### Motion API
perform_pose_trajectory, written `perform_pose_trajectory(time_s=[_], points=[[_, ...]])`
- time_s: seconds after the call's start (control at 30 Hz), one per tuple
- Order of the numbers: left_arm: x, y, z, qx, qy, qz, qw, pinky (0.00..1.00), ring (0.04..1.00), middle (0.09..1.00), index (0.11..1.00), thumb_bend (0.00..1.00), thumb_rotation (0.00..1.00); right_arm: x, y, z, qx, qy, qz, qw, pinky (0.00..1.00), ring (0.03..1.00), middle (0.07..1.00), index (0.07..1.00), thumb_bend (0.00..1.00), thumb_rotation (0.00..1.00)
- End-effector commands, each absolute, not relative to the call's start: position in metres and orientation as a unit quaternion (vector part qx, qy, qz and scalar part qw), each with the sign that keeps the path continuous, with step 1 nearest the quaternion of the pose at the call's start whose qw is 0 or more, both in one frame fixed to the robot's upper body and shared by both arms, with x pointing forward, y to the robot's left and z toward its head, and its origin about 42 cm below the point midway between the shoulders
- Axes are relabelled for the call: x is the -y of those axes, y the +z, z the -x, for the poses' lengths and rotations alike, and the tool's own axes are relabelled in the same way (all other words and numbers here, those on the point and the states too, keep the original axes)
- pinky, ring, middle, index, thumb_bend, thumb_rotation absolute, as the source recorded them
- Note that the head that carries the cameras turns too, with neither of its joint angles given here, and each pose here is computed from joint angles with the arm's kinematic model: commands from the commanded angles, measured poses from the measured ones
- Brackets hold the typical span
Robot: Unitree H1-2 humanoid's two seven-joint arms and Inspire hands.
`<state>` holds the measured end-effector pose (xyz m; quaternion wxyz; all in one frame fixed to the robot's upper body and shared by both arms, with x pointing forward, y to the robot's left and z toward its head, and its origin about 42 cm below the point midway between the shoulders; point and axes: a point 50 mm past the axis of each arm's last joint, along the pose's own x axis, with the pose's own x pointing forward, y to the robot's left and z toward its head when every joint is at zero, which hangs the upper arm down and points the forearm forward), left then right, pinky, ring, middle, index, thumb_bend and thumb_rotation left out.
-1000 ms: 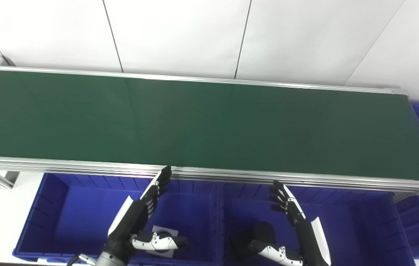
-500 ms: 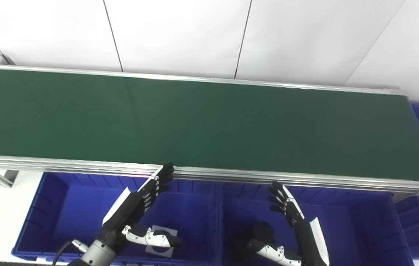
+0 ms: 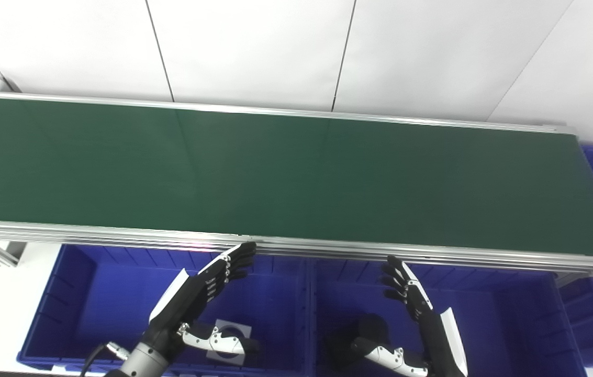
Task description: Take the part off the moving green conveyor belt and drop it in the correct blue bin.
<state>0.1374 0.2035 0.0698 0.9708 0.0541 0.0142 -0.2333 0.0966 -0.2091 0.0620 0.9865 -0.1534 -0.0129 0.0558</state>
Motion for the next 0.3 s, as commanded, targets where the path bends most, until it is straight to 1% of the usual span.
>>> perform_pose_trajectory(time_s=[0.0,0.07,0.2,0.27], points=[[-0.2006,0.0745,-0.1348,0.014,-0.227,-0.060,0.972,0.84,0.870,0.881,0.862,0.87,0.11,0.2106,0.0684,-0.0988,0.030,0.054,0.148,0.987,0.77,0.831,0.875,0.924,0.88,0.46],[-0.1969,0.0739,-0.1323,0.011,-0.222,-0.058,0.973,0.83,0.860,0.873,0.854,0.87,0.12,0.2119,0.0682,-0.0986,0.029,0.054,0.146,0.987,0.77,0.831,0.875,0.922,0.87,0.45],[-0.1924,0.0711,-0.1295,0.016,-0.201,-0.062,0.978,0.77,0.806,0.835,0.838,0.87,0.13,0.2131,0.0683,-0.0979,0.027,0.055,0.149,0.987,0.77,0.828,0.871,0.920,0.87,0.46],[-0.1911,0.0698,-0.1287,0.017,-0.193,-0.063,0.979,0.76,0.795,0.831,0.835,0.87,0.14,0.2134,0.0683,-0.0978,0.026,0.055,0.147,0.987,0.77,0.828,0.872,0.920,0.87,0.45]])
